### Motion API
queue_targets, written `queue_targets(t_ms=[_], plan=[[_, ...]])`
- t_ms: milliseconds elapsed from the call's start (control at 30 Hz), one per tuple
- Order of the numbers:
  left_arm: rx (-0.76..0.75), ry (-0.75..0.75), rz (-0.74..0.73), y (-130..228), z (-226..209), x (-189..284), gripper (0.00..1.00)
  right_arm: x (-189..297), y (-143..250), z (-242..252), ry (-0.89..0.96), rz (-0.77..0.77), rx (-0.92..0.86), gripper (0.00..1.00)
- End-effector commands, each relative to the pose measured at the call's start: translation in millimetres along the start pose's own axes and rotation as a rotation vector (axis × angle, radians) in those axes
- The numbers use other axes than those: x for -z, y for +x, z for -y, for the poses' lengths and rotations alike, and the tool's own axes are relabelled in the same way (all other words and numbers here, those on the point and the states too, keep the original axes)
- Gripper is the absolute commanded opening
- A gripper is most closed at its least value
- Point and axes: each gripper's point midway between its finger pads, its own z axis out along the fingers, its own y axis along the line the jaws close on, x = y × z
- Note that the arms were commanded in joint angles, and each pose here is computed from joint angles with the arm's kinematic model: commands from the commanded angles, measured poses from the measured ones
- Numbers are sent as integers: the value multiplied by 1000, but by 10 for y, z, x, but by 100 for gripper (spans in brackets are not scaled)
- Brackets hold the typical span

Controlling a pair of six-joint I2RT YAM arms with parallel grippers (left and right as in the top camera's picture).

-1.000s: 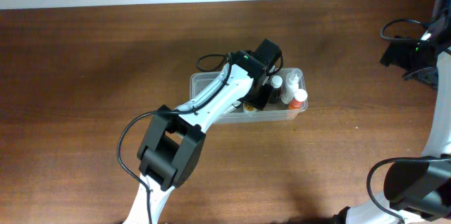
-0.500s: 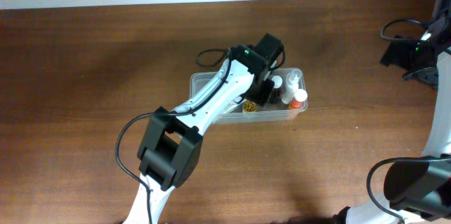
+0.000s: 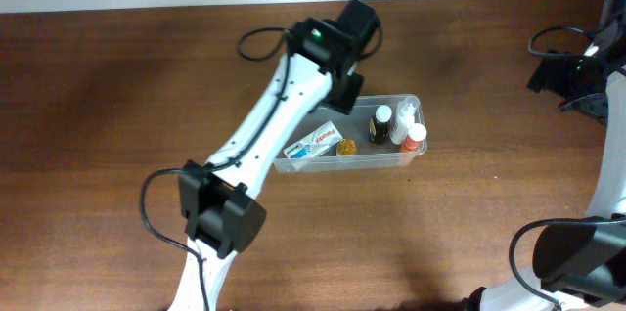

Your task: Pack container

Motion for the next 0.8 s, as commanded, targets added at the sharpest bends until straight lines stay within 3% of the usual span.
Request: queue_targets(t_ms=[0, 200, 500, 767], plan=[[36, -26, 27, -78, -269, 183, 55, -9, 8, 26, 11, -2, -14, 98], [101, -50, -15, 82, -642, 488, 56, -9, 8, 26, 11, -2, -14, 98], [159, -11, 103, 107, -908, 1045, 57, -9, 8, 26, 11, -2, -14, 98], [178, -8, 189, 783, -1004, 1857, 64, -9, 8, 26, 11, -2, -14, 98]])
